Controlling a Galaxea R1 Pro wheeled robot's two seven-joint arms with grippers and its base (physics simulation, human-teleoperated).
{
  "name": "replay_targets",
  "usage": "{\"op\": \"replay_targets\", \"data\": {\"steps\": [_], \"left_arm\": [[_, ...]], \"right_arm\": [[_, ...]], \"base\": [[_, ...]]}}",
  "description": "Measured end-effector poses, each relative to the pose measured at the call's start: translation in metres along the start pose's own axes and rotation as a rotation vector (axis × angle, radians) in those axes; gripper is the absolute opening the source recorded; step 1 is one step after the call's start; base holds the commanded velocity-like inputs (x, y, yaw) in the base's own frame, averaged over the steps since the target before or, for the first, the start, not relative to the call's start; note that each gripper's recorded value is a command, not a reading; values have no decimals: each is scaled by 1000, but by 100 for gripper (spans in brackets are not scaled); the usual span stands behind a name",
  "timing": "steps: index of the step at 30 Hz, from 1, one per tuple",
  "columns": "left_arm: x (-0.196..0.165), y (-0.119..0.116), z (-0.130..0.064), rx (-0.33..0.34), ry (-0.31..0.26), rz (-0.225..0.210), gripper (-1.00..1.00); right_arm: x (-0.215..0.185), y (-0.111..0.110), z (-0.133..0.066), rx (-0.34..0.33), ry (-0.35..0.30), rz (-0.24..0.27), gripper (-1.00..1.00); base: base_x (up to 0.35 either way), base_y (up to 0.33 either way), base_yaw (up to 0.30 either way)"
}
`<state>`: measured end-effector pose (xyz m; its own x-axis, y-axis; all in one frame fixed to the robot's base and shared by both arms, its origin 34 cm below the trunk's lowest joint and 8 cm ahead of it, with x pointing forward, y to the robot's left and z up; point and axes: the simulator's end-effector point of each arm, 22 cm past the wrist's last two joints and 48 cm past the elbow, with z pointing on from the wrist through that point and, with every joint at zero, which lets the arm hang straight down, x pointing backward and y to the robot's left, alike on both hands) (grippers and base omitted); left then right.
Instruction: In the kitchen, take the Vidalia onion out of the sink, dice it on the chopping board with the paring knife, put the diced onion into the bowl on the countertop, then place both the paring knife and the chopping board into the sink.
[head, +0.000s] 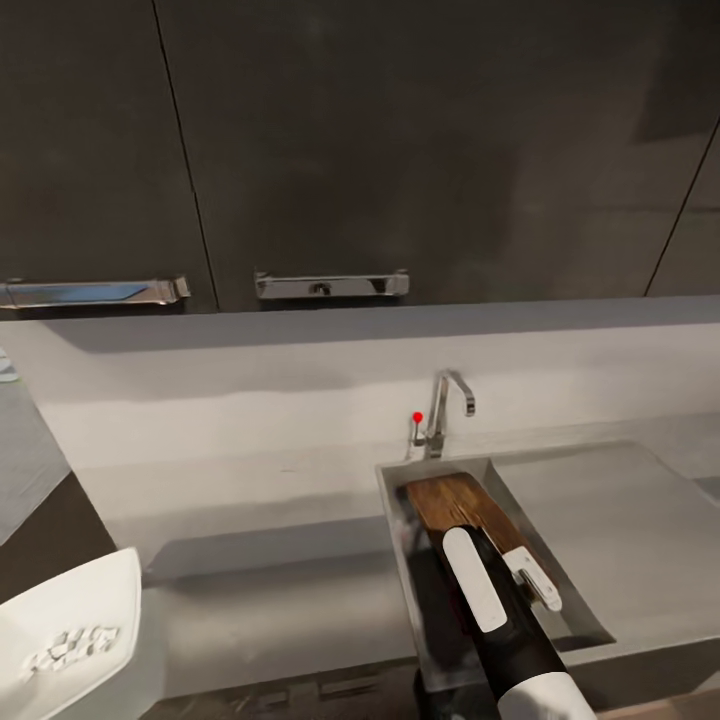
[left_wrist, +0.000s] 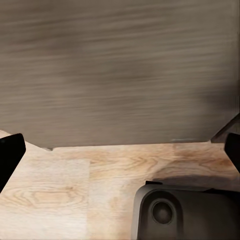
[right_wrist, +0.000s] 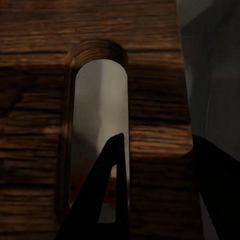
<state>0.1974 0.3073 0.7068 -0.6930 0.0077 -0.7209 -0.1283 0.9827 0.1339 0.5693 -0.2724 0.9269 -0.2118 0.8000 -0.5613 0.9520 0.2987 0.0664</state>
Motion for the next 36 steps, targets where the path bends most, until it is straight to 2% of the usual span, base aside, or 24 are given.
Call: {"op": "replay_targets", "data": {"steps": [14,29,36], "left_arm": [[6,1,-3,0,22,4,100],[12,1,-7,-1,46,9,100],[16,2,-9,0,58,11,100]], "right_arm": [[13,-8,14,38,12,-30,-100],[20,-11,23,58,20,-39,-100],[24,-13,27,67,25,-45,-100]], "base": [[6,-6,0],[2,0,0],[151,0,0]]}}
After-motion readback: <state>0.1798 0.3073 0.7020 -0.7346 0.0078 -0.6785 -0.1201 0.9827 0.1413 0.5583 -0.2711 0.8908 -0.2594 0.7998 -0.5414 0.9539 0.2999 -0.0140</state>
